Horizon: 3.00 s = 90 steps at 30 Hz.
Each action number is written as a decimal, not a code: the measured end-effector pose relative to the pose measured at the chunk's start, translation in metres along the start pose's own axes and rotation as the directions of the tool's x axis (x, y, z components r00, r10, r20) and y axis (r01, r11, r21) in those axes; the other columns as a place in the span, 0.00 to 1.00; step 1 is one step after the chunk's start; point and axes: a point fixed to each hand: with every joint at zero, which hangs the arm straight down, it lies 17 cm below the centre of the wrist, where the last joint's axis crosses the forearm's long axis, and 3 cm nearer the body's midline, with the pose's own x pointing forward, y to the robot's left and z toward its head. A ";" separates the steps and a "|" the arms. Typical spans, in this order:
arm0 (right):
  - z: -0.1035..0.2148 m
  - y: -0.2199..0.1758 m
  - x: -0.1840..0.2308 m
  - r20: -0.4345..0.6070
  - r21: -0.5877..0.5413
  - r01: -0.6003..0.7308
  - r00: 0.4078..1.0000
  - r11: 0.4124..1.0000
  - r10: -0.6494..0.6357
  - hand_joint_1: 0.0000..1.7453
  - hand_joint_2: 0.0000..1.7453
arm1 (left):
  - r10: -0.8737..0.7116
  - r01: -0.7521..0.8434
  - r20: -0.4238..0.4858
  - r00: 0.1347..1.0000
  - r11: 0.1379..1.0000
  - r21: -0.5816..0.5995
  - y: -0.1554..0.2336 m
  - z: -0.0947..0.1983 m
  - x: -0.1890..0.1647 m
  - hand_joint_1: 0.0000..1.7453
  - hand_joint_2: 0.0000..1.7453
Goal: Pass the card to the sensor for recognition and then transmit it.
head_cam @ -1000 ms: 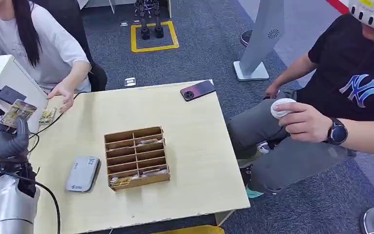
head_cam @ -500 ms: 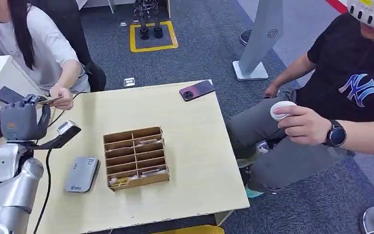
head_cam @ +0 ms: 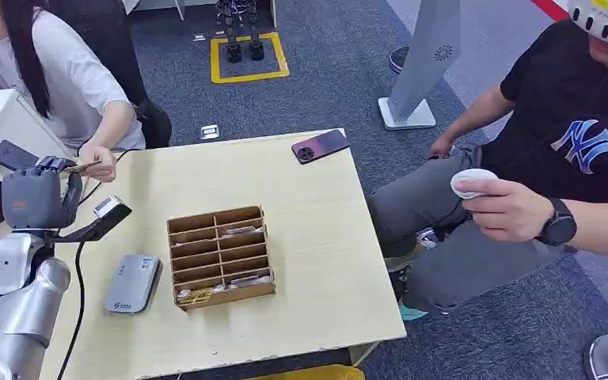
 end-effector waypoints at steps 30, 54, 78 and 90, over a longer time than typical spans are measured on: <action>-0.001 -0.005 0.002 0.003 -0.016 0.004 1.000 1.000 -0.003 0.00 0.00 | 0.165 -0.165 -0.004 0.986 0.986 -0.016 -0.014 0.000 0.000 1.00 1.00; 0.000 -0.002 0.000 0.000 -0.012 0.001 1.000 1.000 -0.001 0.00 0.00 | 0.158 -0.158 -0.013 0.987 0.987 -0.028 -0.019 0.005 -0.002 0.00 1.00; 0.001 0.002 -0.002 -0.003 -0.006 0.000 1.000 1.000 0.000 0.00 0.00 | 0.162 -0.162 -0.032 0.986 0.987 -0.008 -0.016 0.013 -0.011 0.00 1.00; 0.002 0.006 -0.008 -0.019 -0.007 0.049 0.999 0.999 -0.049 0.00 0.00 | 0.485 -0.485 -0.011 0.875 0.873 -0.055 -0.022 0.071 0.016 0.00 1.00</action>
